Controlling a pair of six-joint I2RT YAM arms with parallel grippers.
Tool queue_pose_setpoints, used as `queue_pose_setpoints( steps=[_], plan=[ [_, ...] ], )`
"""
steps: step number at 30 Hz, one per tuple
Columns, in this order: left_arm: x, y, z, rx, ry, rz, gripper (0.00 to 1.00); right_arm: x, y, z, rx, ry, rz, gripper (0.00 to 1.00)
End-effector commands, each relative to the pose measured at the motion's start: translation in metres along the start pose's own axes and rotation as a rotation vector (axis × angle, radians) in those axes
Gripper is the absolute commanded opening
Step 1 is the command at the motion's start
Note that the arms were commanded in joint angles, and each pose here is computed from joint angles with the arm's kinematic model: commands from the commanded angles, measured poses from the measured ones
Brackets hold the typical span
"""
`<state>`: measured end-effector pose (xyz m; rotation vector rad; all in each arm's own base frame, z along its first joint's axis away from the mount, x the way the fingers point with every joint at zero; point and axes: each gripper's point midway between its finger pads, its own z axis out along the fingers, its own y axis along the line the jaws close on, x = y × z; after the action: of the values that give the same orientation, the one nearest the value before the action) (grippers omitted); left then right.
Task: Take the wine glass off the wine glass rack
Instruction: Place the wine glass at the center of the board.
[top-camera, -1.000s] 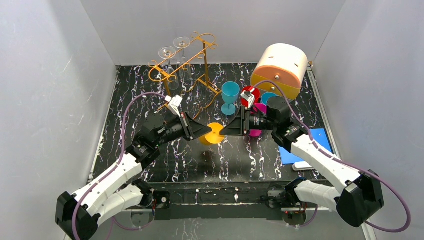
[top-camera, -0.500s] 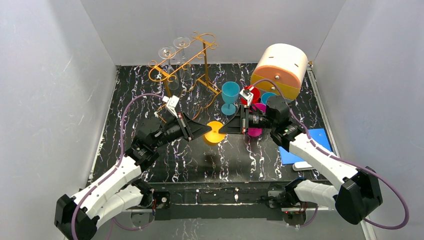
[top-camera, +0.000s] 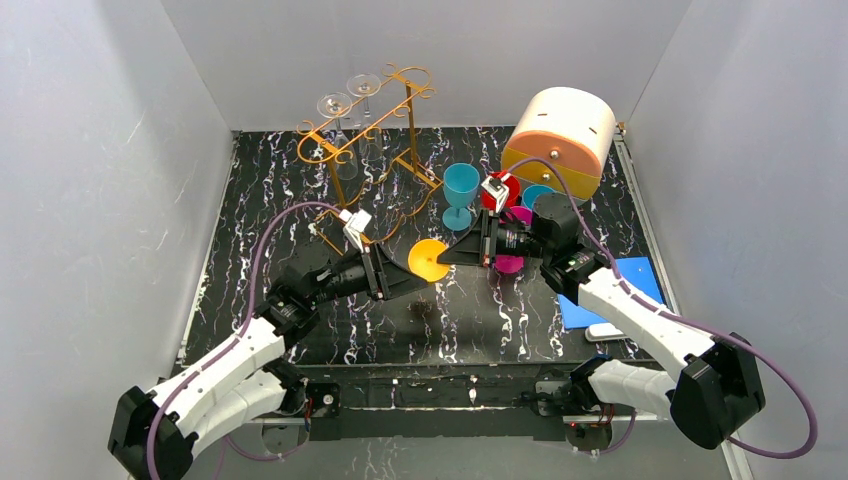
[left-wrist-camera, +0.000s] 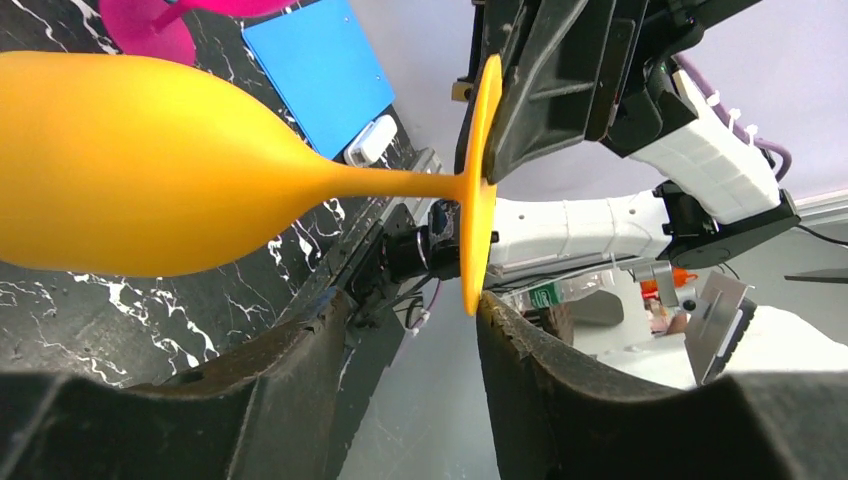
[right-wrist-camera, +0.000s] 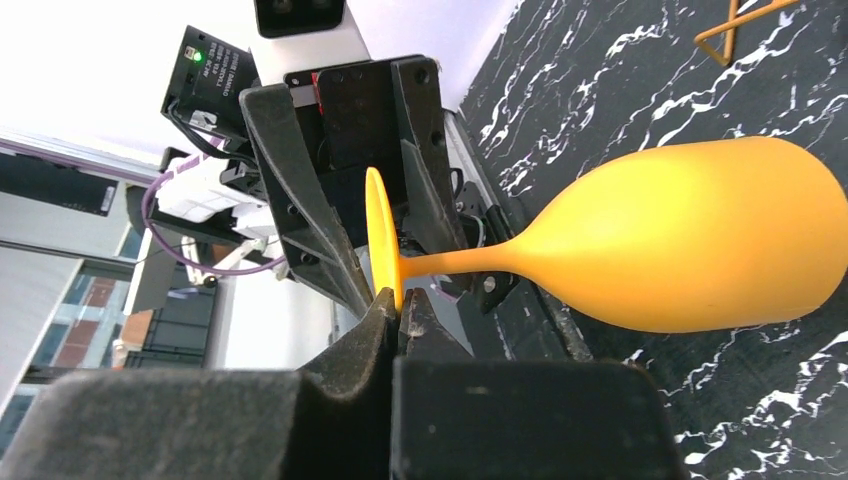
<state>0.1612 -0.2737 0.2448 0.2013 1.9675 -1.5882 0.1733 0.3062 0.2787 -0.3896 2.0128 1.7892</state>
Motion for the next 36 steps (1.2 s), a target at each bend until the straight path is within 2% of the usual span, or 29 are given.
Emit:
queue_pose_setpoints(
  steps=[1,6,8,9,13,17,19,21,27,30,32,34,36],
  plan=[
    [-0.005,-0.025,0.000,0.121,-0.023,0.002,0.48,-0.010,0.008,-0.003,0.006,-0.041,-0.123,0.01],
    [-0.019,-0.033,0.010,0.158,-0.066,-0.012,0.46,-0.014,0.012,-0.004,0.013,-0.045,-0.178,0.01],
    [-0.022,-0.034,0.015,0.171,-0.093,-0.020,0.32,-0.014,0.012,-0.003,0.007,-0.049,-0.180,0.01],
    [-0.020,-0.034,0.017,0.174,-0.090,-0.028,0.29,-0.014,0.012,-0.002,0.007,-0.050,-0.177,0.01],
    [-0.011,-0.030,0.025,0.173,-0.064,-0.034,0.26,-0.018,0.016,-0.001,-0.004,-0.060,-0.169,0.01],
    [-0.009,-0.031,0.025,0.172,-0.070,-0.037,0.18,-0.018,0.014,-0.001,0.006,-0.072,-0.162,0.01],
    [-0.008,-0.030,0.023,0.174,-0.072,-0.037,0.12,-0.018,0.015,-0.002,0.003,-0.074,-0.164,0.01],
    [-0.008,-0.029,0.020,0.172,-0.084,-0.031,0.00,-0.016,0.016,-0.003,0.000,-0.073,-0.168,0.01],
    [-0.005,-0.024,0.012,0.162,-0.120,-0.009,0.00,-0.007,0.017,-0.007,-0.017,-0.060,-0.173,0.02],
    [-0.001,-0.025,0.010,0.161,-0.094,0.022,0.00,-0.004,0.022,-0.008,-0.033,-0.038,-0.153,0.12],
    [0.007,-0.015,0.009,0.092,-0.032,0.075,0.00,-0.004,0.023,-0.009,-0.027,-0.034,-0.132,0.30],
    [0.011,-0.001,0.007,0.000,0.017,0.172,0.00,-0.005,0.023,-0.009,-0.026,-0.043,-0.130,0.42],
    [0.014,0.000,0.004,-0.005,0.042,0.229,0.00,-0.010,0.025,-0.010,-0.014,-0.069,-0.146,0.49]
  ],
)
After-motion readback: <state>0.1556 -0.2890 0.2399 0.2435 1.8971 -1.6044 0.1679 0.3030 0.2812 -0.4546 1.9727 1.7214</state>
